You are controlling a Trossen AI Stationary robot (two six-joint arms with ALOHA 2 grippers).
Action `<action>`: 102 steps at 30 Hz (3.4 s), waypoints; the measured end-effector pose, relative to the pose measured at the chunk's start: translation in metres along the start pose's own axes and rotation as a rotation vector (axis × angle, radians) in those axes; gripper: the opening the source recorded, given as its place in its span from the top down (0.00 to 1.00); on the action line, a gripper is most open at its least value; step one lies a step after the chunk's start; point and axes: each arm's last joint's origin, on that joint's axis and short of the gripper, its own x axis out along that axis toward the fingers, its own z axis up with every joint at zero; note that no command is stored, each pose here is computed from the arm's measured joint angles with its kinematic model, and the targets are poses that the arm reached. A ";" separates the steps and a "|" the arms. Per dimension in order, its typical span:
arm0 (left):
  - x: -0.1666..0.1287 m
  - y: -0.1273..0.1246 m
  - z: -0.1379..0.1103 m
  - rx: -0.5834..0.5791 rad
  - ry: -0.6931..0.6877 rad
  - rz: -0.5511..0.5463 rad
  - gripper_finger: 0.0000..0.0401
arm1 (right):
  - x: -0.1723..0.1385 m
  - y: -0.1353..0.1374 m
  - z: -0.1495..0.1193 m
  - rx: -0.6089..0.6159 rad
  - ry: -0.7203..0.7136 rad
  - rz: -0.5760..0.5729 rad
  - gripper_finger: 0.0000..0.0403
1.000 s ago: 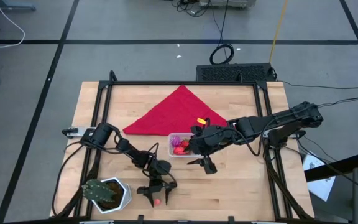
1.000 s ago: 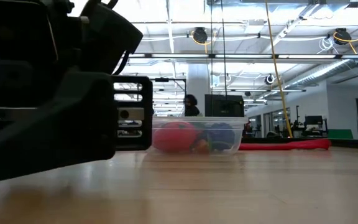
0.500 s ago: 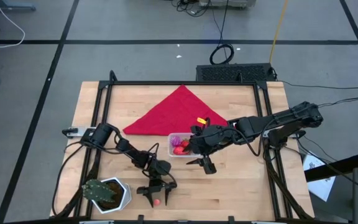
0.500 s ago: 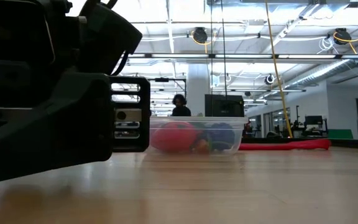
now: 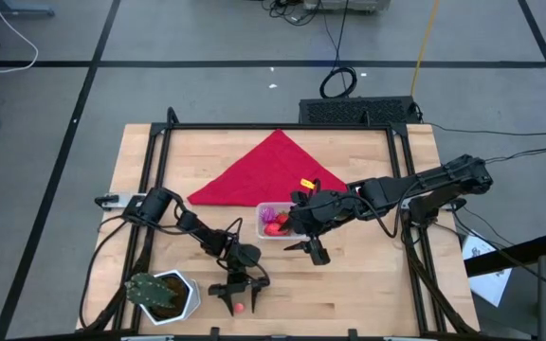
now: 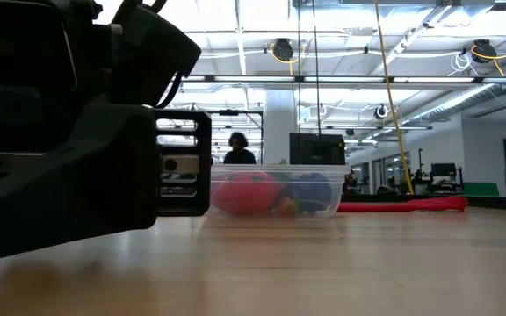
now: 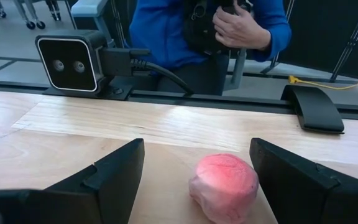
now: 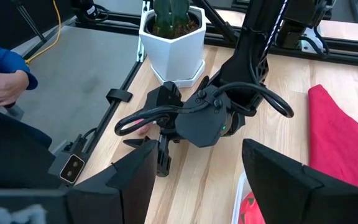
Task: Pick and placing Produce into tupperware
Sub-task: Put the pink peach in the transparent bin
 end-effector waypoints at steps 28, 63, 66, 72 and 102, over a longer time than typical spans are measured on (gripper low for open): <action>0.000 -0.001 0.000 -0.001 -0.007 -0.019 0.26 | 0.000 0.000 0.000 0.025 0.000 0.000 0.43; 0.001 -0.001 0.000 -0.002 -0.005 -0.016 0.26 | 0.000 0.000 0.001 0.047 -0.008 0.001 0.43; 0.001 -0.001 0.000 -0.003 -0.005 -0.016 0.26 | 0.000 0.000 0.001 0.047 -0.008 0.001 0.43; 0.001 -0.001 0.000 -0.007 -0.005 -0.016 0.26 | 0.000 0.000 0.001 0.047 -0.008 0.001 0.43; -0.006 0.002 -0.006 -0.099 0.043 0.033 0.26 | 0.000 0.000 0.003 0.046 -0.027 0.002 0.43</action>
